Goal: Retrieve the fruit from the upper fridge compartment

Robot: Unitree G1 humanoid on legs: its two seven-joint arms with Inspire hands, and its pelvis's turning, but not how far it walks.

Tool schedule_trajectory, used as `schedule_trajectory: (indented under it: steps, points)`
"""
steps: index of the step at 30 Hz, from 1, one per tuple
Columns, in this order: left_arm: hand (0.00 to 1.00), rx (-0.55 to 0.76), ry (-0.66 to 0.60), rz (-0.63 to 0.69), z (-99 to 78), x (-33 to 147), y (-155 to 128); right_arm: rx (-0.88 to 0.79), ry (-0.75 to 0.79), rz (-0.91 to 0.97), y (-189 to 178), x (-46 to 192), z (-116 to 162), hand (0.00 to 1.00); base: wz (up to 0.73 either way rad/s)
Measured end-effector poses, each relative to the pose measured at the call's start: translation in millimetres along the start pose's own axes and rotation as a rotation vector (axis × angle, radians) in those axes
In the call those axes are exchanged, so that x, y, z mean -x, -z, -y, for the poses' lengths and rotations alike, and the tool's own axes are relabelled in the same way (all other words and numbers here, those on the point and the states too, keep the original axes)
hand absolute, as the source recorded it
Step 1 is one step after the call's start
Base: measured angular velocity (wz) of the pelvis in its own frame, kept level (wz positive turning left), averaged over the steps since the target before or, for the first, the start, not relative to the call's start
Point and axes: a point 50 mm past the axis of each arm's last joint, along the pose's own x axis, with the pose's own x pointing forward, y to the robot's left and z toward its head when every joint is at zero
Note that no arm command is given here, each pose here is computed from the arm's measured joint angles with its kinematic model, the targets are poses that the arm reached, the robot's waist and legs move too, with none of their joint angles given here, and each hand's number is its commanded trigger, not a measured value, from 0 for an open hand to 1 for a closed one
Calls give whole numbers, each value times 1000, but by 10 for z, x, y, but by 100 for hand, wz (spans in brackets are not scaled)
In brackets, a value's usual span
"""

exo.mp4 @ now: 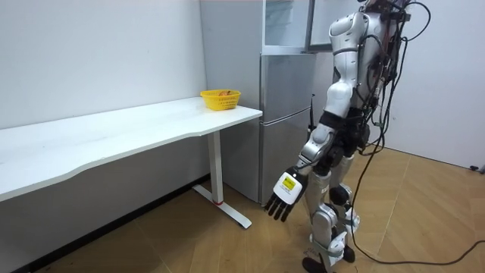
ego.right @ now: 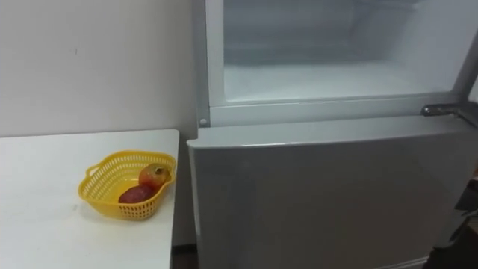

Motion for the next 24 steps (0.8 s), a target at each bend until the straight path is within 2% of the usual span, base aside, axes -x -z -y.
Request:
schedule_trajectory:
  steps: [1, 4, 5, 6, 7, 8, 9, 10, 12, 17, 24]
  points:
    - [0, -1, -4, 11, -9, -4, -21, 2, -45, 89, -145, 3, -46, 0, -16]
    - [0, -8, 0, 42, -7, -32, -126, 126, -235, 389, -301, 313, -273, 0, -5]
    - [0, -16, 9, 51, 13, -39, -158, 143, -281, 472, -403, 333, -302, 0, 13]
    - [0, -18, 8, 52, 7, -39, -159, 135, -298, 513, -491, 321, -318, 0, 13]
    - [0, -26, 0, 46, -34, -38, -150, 88, -309, 645, -769, 333, -359, 0, 11]
    - [0, -44, -13, 45, -104, -38, -151, 118, -305, 810, -972, 341, -390, 0, 15]
    - [0, -58, -20, 45, -143, -39, -157, 142, -311, 871, -1018, 348, -396, 0, 16]
    - [0, -88, -30, 37, -209, -40, -155, 164, -330, 959, -1070, 404, -411, 0, 8]
    - [0, -143, -8, 28, -171, -52, -180, 87, -380, 1132, -1292, 633, -405, 0, 6]
    - [0, -219, 40, 32, -48, -77, -239, -185, -452, 1396, -1728, 1050, -364, 0, 24]
    - [0, -229, 44, 28, -28, -82, -245, -220, -568, 1489, -1778, 1231, -387, 0, 13]
